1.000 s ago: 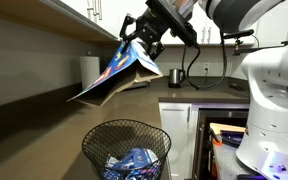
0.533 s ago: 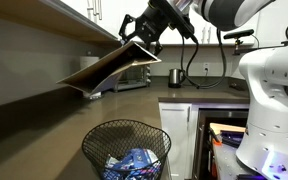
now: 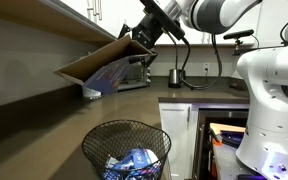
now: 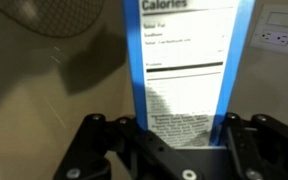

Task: Pour the contents from the box into the black then put the box on the counter

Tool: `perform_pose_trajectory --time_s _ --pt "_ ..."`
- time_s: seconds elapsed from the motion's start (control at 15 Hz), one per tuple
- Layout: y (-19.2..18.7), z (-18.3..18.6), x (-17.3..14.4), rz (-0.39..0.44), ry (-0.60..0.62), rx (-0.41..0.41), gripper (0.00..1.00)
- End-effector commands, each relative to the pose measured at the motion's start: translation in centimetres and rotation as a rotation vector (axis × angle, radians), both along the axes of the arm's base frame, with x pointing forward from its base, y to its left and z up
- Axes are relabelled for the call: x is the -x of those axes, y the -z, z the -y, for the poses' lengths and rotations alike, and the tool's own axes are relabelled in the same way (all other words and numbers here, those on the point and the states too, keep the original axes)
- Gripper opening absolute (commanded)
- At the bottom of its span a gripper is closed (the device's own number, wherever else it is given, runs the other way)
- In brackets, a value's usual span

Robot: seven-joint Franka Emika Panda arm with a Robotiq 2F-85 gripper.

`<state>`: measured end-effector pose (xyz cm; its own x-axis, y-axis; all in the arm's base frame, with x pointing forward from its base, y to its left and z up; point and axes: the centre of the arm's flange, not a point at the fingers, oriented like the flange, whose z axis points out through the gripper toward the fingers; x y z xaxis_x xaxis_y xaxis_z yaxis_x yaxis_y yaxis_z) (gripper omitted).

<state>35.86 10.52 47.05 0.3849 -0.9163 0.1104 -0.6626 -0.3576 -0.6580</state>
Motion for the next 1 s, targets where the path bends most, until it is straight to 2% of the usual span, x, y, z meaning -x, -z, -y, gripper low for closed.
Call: perform_pose_trajectory --time_s 0.0,0.13,0.27,0.47,0.93 --pt "0.6 2.1 -3.2 -0.035 -0.061 -0.099 0.36" --pt "1.4 3.5 -4.6 -0.059 -0.086 -0.144 0.30" --pt "2.3 4.7 -5.7 -0.093 -0.108 -0.189 0.29" --pt "3.5 6.7 -7.2 -0.137 -0.136 -0.266 0.31" --pt "5.9 10.6 -10.5 -0.182 -0.153 -0.432 0.35"
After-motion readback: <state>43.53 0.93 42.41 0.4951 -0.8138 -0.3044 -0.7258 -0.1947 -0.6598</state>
